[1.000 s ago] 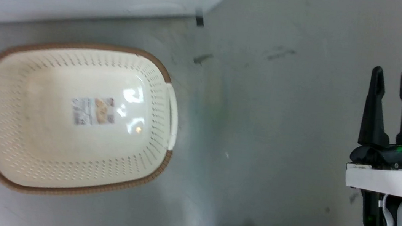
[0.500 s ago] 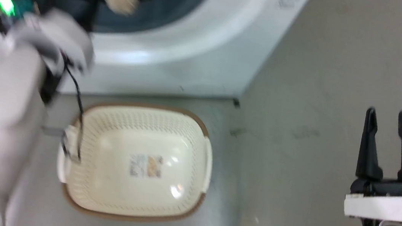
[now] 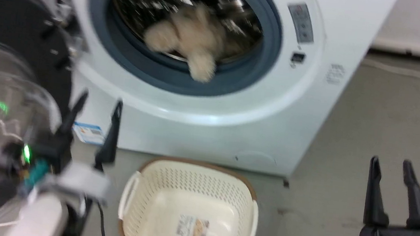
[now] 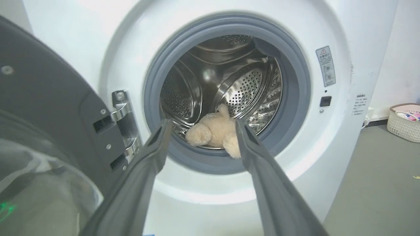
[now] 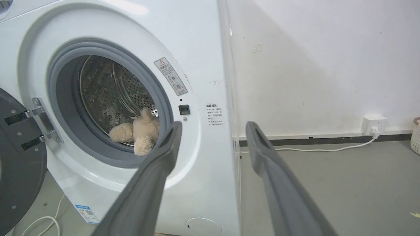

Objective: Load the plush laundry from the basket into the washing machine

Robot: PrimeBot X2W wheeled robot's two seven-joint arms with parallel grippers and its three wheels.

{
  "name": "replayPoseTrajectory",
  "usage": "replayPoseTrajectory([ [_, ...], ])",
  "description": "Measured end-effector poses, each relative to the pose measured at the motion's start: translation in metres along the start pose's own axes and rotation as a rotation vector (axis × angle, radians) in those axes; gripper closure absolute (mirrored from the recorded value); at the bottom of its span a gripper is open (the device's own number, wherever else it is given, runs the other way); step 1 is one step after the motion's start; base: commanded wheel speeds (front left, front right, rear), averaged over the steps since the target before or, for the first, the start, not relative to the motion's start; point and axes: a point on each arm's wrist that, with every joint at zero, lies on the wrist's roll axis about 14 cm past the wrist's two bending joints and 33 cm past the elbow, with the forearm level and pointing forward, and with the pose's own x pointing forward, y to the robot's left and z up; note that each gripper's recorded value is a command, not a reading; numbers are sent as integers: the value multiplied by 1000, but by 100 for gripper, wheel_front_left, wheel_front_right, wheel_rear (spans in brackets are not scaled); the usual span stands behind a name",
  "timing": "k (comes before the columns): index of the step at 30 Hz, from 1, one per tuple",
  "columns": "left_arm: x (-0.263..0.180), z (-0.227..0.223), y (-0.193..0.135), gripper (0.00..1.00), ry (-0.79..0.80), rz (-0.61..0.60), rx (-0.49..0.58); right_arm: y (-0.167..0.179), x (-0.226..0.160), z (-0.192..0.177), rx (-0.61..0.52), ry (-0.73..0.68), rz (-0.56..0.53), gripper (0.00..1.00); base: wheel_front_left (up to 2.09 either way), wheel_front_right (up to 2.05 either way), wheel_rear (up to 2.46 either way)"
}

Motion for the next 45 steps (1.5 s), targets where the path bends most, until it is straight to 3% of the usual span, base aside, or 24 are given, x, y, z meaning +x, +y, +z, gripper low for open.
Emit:
replayPoseTrajectory([
  [9, -75, 1, -8, 0, 32, 48, -35, 34, -15, 7, -50, -7, 109, 0, 0, 0, 0],
  [26, -89, -14, -22, 0, 74, 46, -55, 32, -33, -8, -48, 50, 102, 0, 0, 0, 0],
  [27, -89, -16, -23, 100, 79, 48, -61, 32, -33, -8, -48, 52, 103, 100, 0, 0, 0],
  [45, -88, -17, -20, 100, 95, 59, -57, 32, -34, -12, -53, 77, 103, 100, 0, 0, 0],
])
